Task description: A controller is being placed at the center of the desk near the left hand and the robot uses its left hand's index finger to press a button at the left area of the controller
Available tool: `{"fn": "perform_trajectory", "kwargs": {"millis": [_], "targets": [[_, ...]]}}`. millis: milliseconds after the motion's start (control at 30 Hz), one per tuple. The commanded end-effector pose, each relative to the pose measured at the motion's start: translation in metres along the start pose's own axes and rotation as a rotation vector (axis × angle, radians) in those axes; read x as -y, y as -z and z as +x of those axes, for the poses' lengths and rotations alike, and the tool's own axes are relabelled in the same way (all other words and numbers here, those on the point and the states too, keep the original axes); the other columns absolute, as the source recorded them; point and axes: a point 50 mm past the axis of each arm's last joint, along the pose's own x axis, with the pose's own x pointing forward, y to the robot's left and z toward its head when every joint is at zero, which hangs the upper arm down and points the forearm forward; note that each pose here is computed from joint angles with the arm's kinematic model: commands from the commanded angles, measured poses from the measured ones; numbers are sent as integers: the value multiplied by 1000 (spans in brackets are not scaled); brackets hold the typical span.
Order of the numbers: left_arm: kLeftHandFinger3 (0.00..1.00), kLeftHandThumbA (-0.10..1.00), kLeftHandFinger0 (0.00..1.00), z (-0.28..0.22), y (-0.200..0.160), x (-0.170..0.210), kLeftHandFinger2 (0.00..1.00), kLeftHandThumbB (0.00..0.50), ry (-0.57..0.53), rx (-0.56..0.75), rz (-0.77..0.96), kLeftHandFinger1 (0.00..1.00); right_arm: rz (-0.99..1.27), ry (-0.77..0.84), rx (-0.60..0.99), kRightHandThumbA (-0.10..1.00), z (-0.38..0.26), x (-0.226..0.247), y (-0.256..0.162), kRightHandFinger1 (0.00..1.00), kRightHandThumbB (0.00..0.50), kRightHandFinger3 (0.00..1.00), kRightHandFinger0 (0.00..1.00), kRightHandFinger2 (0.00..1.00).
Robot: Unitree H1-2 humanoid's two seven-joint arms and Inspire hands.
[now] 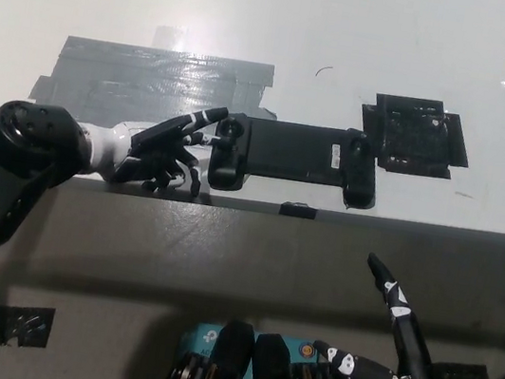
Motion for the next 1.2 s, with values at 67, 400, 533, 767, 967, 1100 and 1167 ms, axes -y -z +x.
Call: {"fn": "perform_trajectory", "kwargs": {"millis": [67, 400, 533, 767, 967, 1100, 1167], "targets": [[1000, 1000, 0, 16, 51, 27, 245, 449, 52, -126, -74, 0, 0, -1, 67, 1000, 10, 2, -13, 1000, 214, 1000, 1000, 1000], [1000, 1000, 0, 19, 58, 32, 250, 469, 61, -136, -78, 0, 3, 3, 62, 1000, 7, 2, -11, 1000, 210, 1000, 1000, 1000], [1000, 1000, 0, 12, 41, 21, 283, 479, 45, -98, -66, 9, 4, 4, 57, 1000, 5, 1, -9, 1000, 211, 1000, 1000, 1000], [1000, 1000, 0, -22, -26, -7, 163, 500, 35, 109, -7, 0, -3, 2, 50, 1000, 2, 2, -8, 1000, 216, 1000, 1000, 1000], [1000, 1000, 0, -63, -79, -20, 138, 460, 48, 310, 36, 0, -1, -2, 49, 1000, 3, 2, -7, 1000, 207, 1000, 1000, 1000], [1000, 1000, 0, -98, -107, -20, 146, 421, 45, 455, 55, 0, 2, -6, 44, 1000, 1, 2, -7, 1000, 212, 1000, 1000, 1000], [1000, 1000, 0, -112, -112, -15, 150, 423, 52, 502, 64, 0, 1, -5, 42, 1000, 0, 2, -7, 1000, 212, 1000, 1000, 1000]]}}
